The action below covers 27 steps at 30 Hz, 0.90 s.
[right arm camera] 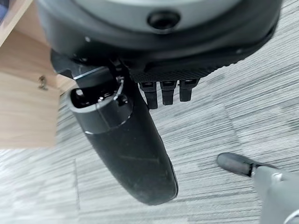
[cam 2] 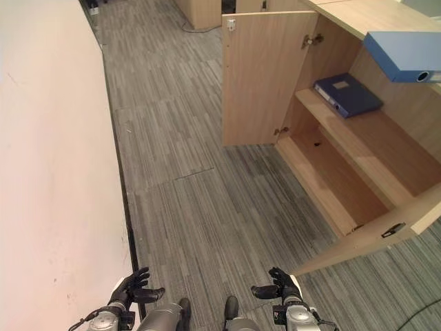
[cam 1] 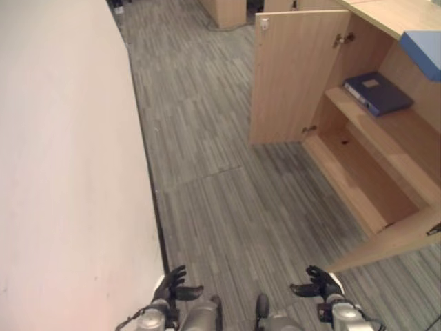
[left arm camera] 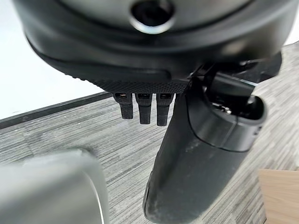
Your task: Put the empty folder in the office cabinet
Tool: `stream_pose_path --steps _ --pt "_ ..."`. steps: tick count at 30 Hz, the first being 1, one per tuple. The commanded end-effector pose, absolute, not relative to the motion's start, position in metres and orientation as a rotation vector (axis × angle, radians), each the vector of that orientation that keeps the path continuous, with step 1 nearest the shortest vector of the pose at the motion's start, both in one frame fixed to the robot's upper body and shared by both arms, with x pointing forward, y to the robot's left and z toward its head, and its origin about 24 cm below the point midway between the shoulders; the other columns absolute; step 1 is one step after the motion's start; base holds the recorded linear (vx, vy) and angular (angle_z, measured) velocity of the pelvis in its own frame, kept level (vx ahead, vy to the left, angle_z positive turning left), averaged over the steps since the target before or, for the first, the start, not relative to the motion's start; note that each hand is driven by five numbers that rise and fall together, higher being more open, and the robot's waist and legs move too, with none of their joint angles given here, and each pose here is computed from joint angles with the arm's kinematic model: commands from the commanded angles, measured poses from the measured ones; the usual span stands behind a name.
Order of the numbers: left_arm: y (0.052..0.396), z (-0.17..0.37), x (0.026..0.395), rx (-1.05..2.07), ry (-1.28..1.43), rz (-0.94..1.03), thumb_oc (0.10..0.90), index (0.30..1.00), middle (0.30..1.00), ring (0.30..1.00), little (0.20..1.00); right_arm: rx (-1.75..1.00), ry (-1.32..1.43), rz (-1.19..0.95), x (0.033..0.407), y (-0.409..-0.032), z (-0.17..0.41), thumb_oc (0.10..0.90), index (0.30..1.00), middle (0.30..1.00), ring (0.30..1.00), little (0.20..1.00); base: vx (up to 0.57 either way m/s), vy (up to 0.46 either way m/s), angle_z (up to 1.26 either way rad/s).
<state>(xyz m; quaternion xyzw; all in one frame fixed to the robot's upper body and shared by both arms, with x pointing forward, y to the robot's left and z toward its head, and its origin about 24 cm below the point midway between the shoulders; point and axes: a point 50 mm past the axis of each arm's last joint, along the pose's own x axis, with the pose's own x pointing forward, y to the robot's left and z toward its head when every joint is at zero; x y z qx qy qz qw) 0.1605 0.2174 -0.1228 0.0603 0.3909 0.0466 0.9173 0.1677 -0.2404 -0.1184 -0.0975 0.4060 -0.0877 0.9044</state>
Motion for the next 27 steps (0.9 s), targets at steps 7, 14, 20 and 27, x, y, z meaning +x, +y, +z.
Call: stream_pose_path --steps 7,14,20,27 --pt "0.237 -0.104 0.173 0.174 0.684 0.148 0.800 0.900 0.900 0.900 0.900 -0.266 0.756 -0.191 0.182 -0.255 -0.104 0.800 0.900 0.900 0.900 0.900 0.35 0.062 -0.55" --pt "0.247 -0.111 0.161 0.207 0.745 0.162 0.800 0.900 0.900 0.900 0.900 -0.254 0.775 -0.135 0.181 -0.239 -0.110 0.800 0.900 0.900 0.900 0.900 0.29 0.163 -0.41" --pt "0.253 -0.108 0.162 0.235 0.738 0.163 0.800 0.900 0.900 0.900 0.900 -0.231 0.781 -0.112 0.182 -0.230 -0.112 0.800 0.900 0.900 0.900 0.900 0.28 0.194 -0.25" --pt "0.262 -0.102 0.170 0.236 0.714 0.199 0.800 0.900 0.900 0.900 0.900 -0.195 0.719 -0.130 0.201 -0.224 -0.103 0.800 0.900 0.900 0.900 0.900 0.15 0.205 -0.25"
